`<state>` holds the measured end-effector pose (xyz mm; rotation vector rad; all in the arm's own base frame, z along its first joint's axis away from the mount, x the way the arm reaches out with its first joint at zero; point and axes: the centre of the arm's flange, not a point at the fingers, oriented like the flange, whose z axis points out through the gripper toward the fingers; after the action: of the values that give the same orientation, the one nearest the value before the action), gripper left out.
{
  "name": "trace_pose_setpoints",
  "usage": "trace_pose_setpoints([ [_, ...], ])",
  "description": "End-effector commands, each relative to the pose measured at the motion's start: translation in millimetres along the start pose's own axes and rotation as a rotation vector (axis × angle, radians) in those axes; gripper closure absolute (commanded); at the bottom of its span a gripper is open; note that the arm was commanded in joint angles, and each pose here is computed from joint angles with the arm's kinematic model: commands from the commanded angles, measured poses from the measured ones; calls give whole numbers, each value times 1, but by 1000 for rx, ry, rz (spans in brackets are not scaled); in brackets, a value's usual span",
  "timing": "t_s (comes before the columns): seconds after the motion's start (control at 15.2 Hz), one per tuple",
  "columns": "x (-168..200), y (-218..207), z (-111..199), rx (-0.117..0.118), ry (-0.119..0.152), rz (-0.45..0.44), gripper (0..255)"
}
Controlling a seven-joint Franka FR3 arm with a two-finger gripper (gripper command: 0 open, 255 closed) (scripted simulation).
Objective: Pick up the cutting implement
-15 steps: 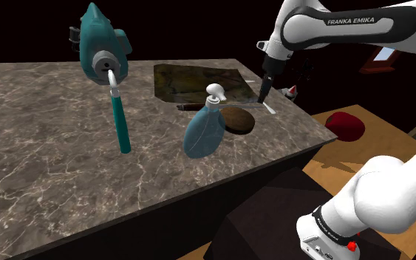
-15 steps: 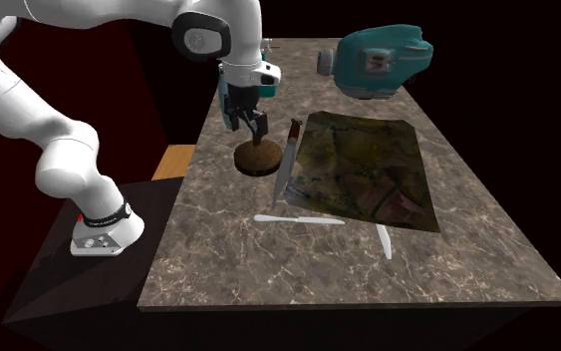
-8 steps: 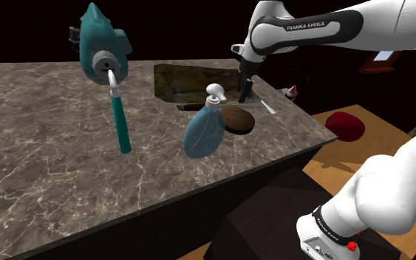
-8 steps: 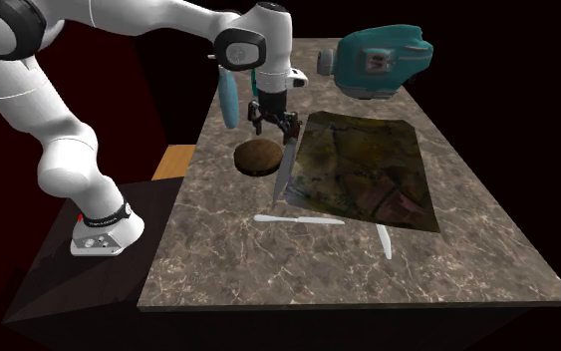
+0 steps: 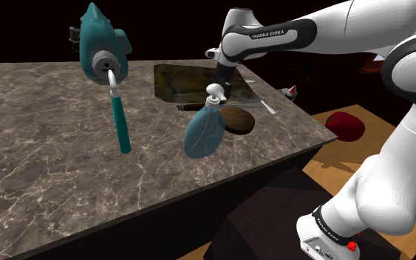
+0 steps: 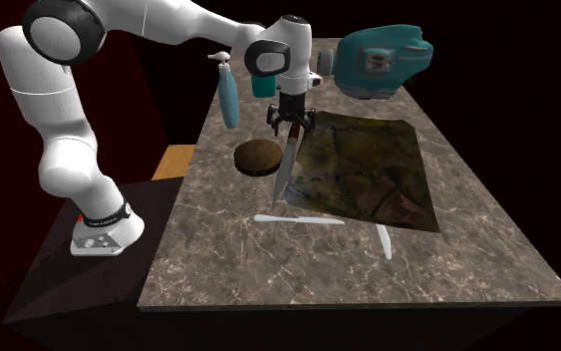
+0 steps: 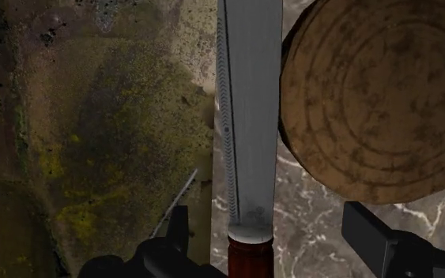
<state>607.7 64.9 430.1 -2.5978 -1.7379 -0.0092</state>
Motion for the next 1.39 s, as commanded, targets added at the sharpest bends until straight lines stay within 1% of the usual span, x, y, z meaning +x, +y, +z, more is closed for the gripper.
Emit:
trace_pose_setpoints([
  [0.0,6,2,10,-1,1,-18,0],
  [0.33,6,2,37,-1,1,-18,0],
  [0.46,6,2,40,-1,1,-18,0],
  [0.53,6,2,40,-1,1,-18,255],
  [1.06,3,0,42,-2,1,-18,255],
  [1.32,6,2,24,-1,1,-18,255],
])
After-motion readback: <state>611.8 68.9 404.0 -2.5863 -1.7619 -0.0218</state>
